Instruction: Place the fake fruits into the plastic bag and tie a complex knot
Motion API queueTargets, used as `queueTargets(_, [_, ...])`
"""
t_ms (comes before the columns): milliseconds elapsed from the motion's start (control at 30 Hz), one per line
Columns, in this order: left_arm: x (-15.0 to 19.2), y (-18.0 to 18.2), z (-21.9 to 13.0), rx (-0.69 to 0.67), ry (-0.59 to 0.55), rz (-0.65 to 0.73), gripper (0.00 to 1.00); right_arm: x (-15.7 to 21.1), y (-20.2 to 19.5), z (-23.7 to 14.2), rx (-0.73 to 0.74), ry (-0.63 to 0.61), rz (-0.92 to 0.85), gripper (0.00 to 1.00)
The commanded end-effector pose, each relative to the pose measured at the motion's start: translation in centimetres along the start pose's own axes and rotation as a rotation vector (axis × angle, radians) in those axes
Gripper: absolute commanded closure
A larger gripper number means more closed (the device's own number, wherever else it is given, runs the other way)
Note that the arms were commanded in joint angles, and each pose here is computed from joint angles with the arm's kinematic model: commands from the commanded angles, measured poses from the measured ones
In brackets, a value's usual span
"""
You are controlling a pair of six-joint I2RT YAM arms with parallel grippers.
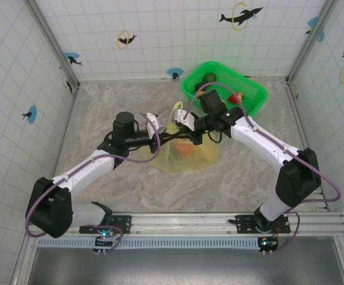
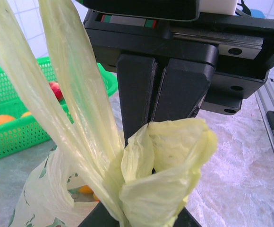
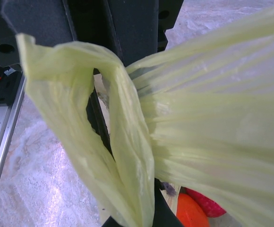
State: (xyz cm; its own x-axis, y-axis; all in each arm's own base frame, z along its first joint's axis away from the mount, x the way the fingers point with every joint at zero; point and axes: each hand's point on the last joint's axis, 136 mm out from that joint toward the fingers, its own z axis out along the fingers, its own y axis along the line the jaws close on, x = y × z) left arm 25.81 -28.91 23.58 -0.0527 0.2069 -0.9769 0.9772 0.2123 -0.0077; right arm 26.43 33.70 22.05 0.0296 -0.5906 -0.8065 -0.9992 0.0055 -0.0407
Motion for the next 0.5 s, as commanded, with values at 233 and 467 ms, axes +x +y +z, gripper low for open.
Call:
queueTargets(233, [-3.1,-0.9,-0.9,0.017,-0.111,-0.042,0.9,-1.7,-0.7,-0.3,0.069,-0.094,-0.127,1.0])
queueTargets(467, [-3.2,-1.1,-1.0,0.033,-0.124,-0.048,0.77,-1.2,-0.3,0.0,0.065,-0.107,-0.113,1.0])
